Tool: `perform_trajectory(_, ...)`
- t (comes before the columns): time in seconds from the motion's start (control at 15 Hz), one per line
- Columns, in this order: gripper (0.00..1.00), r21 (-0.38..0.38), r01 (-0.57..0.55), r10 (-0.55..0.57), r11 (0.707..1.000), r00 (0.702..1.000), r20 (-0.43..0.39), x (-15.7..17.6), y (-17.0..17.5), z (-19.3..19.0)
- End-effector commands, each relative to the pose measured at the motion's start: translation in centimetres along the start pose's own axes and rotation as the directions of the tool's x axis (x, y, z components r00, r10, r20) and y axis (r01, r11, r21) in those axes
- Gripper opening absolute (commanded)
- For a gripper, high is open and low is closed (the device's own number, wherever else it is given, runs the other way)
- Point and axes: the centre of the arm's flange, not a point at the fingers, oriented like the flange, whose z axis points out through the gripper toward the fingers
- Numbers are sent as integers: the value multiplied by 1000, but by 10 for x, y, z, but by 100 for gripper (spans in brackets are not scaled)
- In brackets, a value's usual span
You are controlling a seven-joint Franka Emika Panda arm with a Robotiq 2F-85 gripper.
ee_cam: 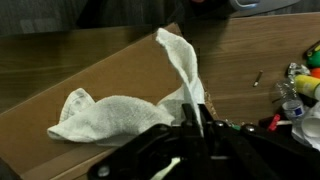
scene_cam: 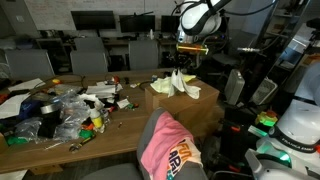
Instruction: Remove all the clothes from the top of the box and hang them on the chair
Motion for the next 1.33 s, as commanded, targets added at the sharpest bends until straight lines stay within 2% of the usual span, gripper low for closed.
perform_trajectory(0.0,2,63,31,-27,998,998,-63,-55,16,-58)
perform_trajectory(0.33,2,137,72,-54,988,990,-128,-97,31,-102)
perform_trajectory(0.53,2,149,105,-82,983,985,-153,-124,45,-120)
perform_trajectory(1.0,2,73,233,-219,970,962,-164,-184,56,-145)
perform_trajectory(1.27,2,11,332,-327,943,933,-152,-216,51,-155)
